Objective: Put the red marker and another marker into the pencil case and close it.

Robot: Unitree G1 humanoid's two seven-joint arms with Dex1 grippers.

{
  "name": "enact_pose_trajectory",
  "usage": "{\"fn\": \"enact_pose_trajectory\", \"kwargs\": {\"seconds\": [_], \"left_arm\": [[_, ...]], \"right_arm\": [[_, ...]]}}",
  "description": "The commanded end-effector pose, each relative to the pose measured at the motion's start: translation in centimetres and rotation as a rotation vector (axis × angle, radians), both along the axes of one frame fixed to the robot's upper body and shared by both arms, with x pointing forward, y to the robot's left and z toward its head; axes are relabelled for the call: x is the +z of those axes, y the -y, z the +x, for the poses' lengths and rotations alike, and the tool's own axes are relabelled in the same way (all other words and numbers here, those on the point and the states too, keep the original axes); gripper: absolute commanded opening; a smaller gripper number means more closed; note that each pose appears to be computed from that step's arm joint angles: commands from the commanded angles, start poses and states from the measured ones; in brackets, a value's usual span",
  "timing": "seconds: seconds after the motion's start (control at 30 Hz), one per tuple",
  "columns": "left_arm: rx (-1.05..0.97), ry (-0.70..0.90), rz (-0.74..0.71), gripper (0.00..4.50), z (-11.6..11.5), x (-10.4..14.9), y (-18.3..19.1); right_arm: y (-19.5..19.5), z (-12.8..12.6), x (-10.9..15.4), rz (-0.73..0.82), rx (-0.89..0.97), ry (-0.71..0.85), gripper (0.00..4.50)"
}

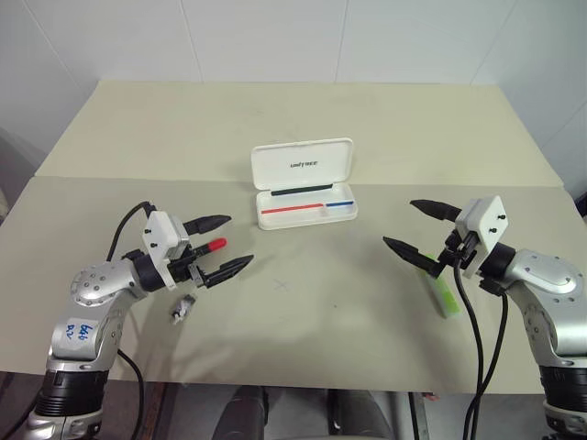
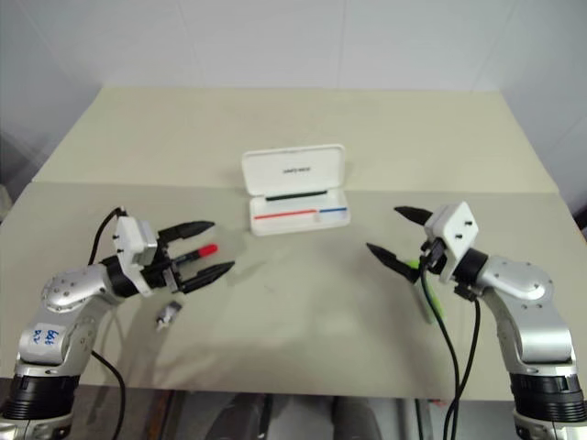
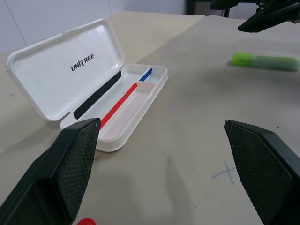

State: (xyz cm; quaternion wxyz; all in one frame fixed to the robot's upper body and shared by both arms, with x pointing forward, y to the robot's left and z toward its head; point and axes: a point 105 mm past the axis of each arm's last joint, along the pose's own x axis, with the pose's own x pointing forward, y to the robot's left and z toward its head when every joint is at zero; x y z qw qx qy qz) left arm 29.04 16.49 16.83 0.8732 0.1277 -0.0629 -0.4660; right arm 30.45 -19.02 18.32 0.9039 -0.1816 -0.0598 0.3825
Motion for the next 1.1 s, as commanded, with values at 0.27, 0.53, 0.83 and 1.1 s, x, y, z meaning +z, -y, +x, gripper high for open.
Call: {"fn": "enact_pose_trajectory", "kwargs": {"seconds": [0.27,0.53,0.83,1.1], "left_arm": [[-0.014,0.042,0.027,4.5,-0.2,1.0,-0.1],[-0.013,0.066,0.054,4.12,1.0,1.8,-1.4],[-0.043,0.027,0.112,2.66,2.9,1.9,-1.2],[-0.051,-0.051,0.325,2.66,7.2,1.8,-1.4]], "right_arm": [[-0.1,-0.2,1.9,0.007,0.059,0.057,4.48],[-3.7,-1.4,4.8,0.042,0.198,0.128,4.5],[-6.3,-2.2,6.2,0.079,0.248,0.162,4.5],[-8.7,-3.7,7.8,0.106,0.389,0.141,4.5]]}}
